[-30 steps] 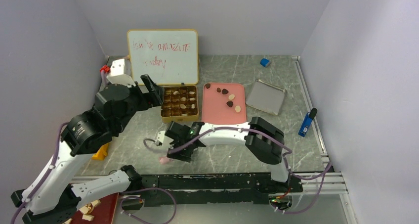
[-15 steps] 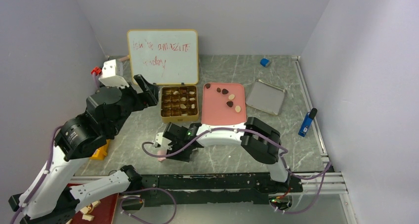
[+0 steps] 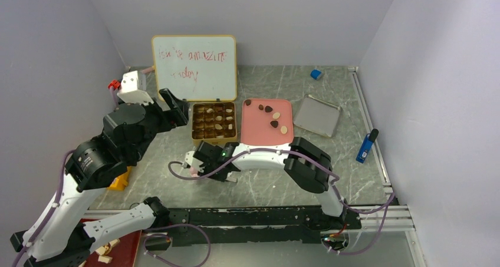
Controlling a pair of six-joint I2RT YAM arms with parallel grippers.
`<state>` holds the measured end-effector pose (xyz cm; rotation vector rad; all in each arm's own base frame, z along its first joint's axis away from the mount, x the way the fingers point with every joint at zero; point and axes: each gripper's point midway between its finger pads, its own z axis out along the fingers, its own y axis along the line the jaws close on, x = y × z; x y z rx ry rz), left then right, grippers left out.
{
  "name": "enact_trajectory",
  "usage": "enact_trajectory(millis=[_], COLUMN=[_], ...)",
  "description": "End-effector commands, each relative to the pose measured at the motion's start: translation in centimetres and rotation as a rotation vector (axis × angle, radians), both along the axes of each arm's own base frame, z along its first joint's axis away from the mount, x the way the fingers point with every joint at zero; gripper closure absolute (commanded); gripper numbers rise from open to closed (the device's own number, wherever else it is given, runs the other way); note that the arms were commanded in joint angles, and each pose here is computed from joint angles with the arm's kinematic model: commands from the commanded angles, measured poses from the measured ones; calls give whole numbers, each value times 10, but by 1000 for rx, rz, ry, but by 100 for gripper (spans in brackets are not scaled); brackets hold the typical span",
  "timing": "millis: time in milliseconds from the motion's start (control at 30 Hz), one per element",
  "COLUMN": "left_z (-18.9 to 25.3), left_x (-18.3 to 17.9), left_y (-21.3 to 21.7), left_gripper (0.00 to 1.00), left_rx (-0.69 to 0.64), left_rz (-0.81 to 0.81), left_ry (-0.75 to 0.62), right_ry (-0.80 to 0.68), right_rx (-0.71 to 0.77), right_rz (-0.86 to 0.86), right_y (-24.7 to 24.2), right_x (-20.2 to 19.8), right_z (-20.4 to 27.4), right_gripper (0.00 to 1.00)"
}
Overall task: Pack the chocolate
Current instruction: Pick up the clamp at the center of the board.
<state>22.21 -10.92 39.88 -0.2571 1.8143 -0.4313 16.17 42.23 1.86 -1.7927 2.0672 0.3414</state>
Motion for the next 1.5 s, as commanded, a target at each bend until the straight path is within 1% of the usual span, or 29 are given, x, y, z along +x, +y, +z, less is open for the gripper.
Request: enact_trajectory(millis=[0,333,667,933,1167,1467], left_z=[13,5,-10,-22,-38,-71], left_x=[3,10,17,19,22,29], left_y=[4,11,11,8,-2,-41], left_gripper=[7,6,6,6,7,7], left_rx=[-9,34,50,31,26,28], left_rz=[21,72,110,119,97,-43], left_ry=[-40,-52,-36,-16,16,74], right_ry=[92,393,603,688,753,823], right_rx=[-50,106,294,419,588,782], right_rz=[-64,-137,-189,-266,-311,-355], right_y=[-15,-17,-24,-42,-54,-62], right_x=[2,-16,-17,3,29,58], right_z=[-9,32,79,107,153,205], right_gripper=[86,89,91,91,92,92])
